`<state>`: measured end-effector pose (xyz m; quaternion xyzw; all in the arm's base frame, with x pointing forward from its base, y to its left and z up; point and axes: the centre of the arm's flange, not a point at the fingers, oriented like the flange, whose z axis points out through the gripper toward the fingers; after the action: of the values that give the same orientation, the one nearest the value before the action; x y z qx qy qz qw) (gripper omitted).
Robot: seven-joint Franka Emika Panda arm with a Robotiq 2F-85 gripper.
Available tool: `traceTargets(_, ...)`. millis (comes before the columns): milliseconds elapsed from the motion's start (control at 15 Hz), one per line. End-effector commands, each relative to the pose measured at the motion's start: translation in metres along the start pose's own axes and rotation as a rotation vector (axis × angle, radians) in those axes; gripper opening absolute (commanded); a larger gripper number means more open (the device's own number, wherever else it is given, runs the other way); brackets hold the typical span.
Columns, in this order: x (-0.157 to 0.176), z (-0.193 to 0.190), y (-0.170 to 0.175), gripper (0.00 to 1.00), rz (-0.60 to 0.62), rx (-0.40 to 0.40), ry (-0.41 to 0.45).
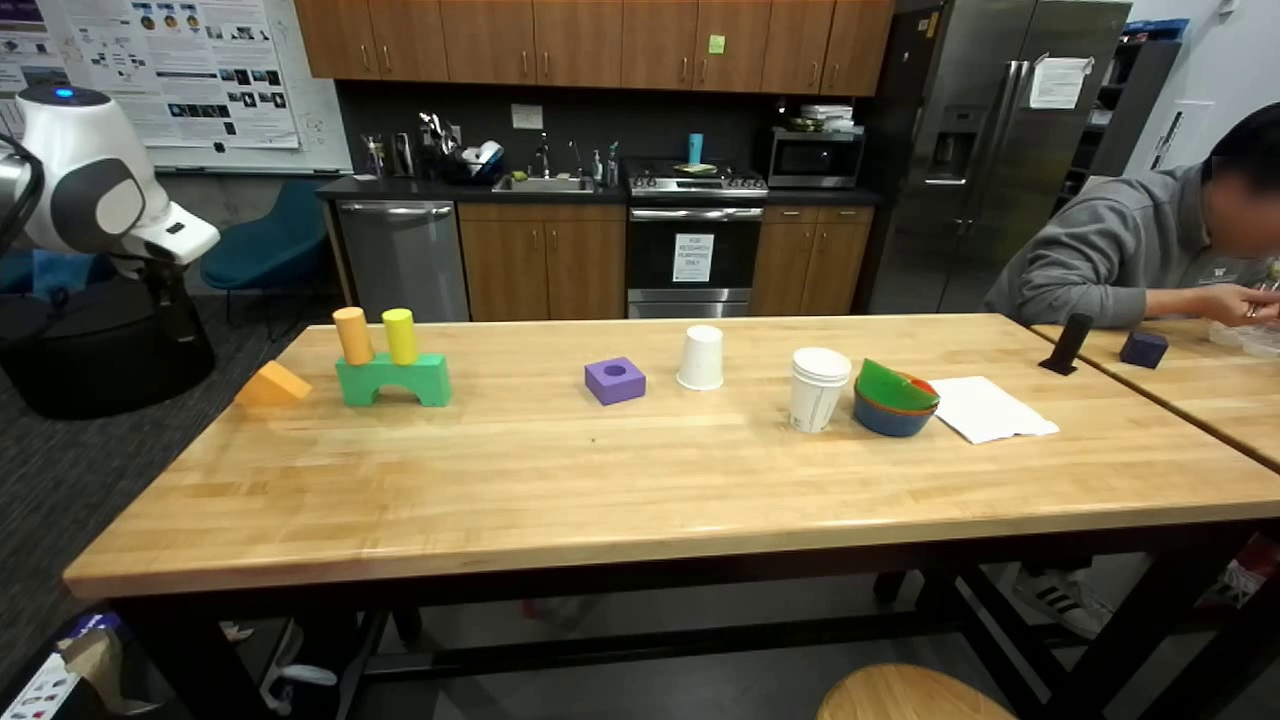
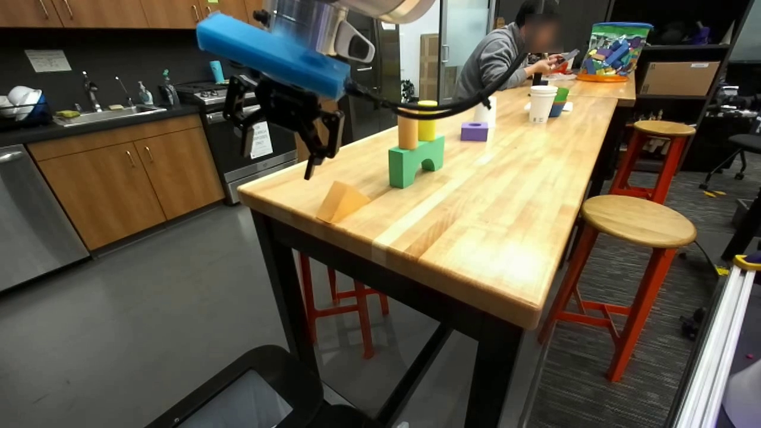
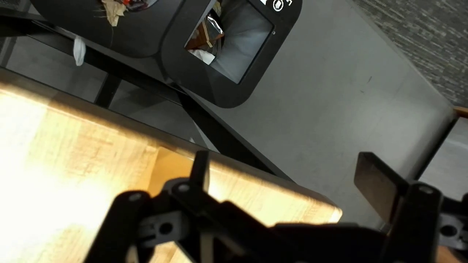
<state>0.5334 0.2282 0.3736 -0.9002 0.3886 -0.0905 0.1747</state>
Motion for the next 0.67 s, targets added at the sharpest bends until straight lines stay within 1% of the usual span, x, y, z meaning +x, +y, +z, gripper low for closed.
traceTargets(0, -0.008, -0.019, 0.016, 1.0, 0.021, -0.001, 0.011)
traceTargets(267, -0.009, -0.026, 0.021, 1.0, 0.028, -0.003, 0.01)
traceTargets(333, -0.006, -0.012, 0.013, 1.0, 0.004, -0.006, 0.008)
traceTargets(600, -0.006, -0.01, 0.015, 1.0, 0.003, -0.009, 0.006)
